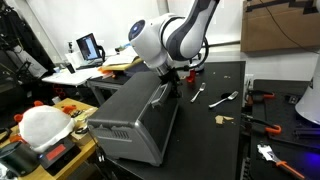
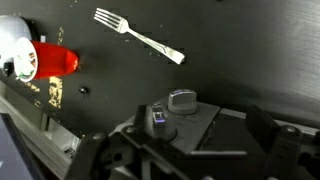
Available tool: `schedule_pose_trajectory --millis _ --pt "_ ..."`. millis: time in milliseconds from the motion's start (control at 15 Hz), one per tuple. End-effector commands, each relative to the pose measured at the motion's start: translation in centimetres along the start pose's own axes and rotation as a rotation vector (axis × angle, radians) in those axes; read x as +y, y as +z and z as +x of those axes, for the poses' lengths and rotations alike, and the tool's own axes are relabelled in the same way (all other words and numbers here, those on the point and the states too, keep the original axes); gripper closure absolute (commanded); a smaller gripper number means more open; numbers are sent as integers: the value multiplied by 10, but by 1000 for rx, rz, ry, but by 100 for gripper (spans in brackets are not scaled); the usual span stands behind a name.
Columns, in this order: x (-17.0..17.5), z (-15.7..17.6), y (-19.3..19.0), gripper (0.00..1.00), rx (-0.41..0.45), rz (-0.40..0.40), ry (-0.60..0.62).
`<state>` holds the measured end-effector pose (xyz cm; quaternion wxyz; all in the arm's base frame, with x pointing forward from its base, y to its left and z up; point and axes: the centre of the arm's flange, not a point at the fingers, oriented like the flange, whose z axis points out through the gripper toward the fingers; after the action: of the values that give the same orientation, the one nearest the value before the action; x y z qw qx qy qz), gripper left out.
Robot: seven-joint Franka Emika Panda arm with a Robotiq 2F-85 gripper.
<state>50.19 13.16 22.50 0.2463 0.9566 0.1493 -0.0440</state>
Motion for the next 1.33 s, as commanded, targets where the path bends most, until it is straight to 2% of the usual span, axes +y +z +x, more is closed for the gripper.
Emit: schedule_pose_trajectory --millis 0,67,333,400,733,1000,1267 --pt "-26 -11 -11 0 -11 140 70" --pt "-25 -10 -12 0 -14 161 98" --pt "-26 -11 -13 0 4 114 188" --pt "63 1 4 0 37 90 211" --pt "132 3 14 0 57 4 278" --pt "150 1 12 0 82 64 289" --pt "154 -1 16 0 80 220 191"
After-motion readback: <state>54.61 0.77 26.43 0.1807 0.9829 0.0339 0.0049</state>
